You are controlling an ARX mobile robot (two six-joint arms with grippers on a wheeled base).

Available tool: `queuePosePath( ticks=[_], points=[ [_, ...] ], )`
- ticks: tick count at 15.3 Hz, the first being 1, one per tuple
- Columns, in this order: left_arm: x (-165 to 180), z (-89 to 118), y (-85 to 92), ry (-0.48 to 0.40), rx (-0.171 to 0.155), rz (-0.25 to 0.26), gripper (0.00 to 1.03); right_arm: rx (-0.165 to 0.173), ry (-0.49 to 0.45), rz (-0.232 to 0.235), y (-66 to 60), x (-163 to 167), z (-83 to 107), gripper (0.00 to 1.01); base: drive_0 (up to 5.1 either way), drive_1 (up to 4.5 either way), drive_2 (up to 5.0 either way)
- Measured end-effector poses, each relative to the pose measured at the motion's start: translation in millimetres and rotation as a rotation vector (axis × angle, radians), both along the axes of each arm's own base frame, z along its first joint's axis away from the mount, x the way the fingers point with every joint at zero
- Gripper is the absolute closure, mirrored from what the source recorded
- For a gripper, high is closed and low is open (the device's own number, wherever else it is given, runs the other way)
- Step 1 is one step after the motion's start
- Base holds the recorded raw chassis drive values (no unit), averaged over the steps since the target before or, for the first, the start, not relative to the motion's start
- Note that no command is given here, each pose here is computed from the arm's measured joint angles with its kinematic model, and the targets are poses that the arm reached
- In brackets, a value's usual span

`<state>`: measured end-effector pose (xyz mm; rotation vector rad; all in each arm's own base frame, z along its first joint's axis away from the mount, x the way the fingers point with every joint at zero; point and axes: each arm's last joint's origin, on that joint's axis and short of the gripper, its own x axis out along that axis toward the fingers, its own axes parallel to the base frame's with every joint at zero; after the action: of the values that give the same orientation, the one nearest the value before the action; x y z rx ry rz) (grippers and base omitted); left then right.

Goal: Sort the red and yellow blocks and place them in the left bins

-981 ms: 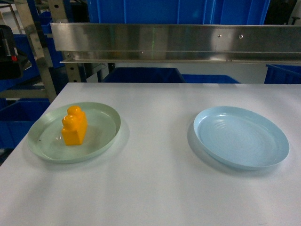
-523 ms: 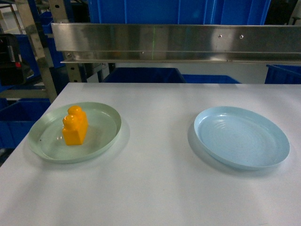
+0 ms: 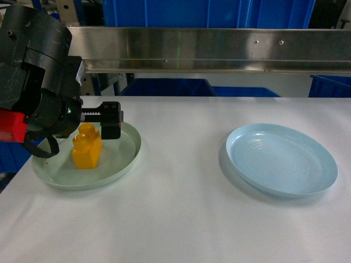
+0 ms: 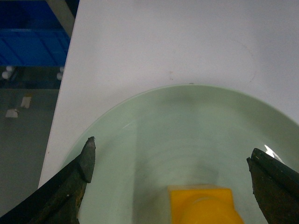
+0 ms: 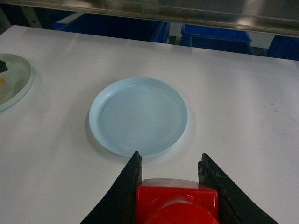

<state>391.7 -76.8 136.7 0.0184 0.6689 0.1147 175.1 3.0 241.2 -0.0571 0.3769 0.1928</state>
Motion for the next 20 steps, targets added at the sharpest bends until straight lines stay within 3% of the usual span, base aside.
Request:
queuePosePath(
  ticks=[2, 5, 15, 17, 20],
  points=[
    [3.4, 1.4, -3.5, -0.002, -0.007, -0.014, 0.05, 0.0, 0.0, 0.0, 0.0, 0.0, 0.0, 0.72, 0.0, 0.0, 0.0],
    [1.7, -13.6, -3.7, 0.065, -0.012, -0.029, 0.05, 0.0, 0.0, 0.0, 0.0, 0.0, 0.0, 0.72, 0.0, 0.0, 0.0],
    [-15.1, -20.1, -5.8, 0.135, -0.034, -0.049, 0.06, 0.0, 0.0, 0.0, 0.0, 0.0, 0.0, 0.72, 0.0, 0.0, 0.0],
    [-14.8, -20.5, -3.5, 0.133, -0.038, -0.046, 0.37, 0.0, 0.0, 0.0, 0.0, 0.0, 0.0, 0.72, 0.0, 0.0, 0.0],
    [-15.4, -22.1, -0.8, 0.116, -0.039, -0.046, 0.73, 0.0, 0.0, 0.0, 0.0, 0.0, 0.0, 0.72, 0.0, 0.0, 0.0]
  ],
)
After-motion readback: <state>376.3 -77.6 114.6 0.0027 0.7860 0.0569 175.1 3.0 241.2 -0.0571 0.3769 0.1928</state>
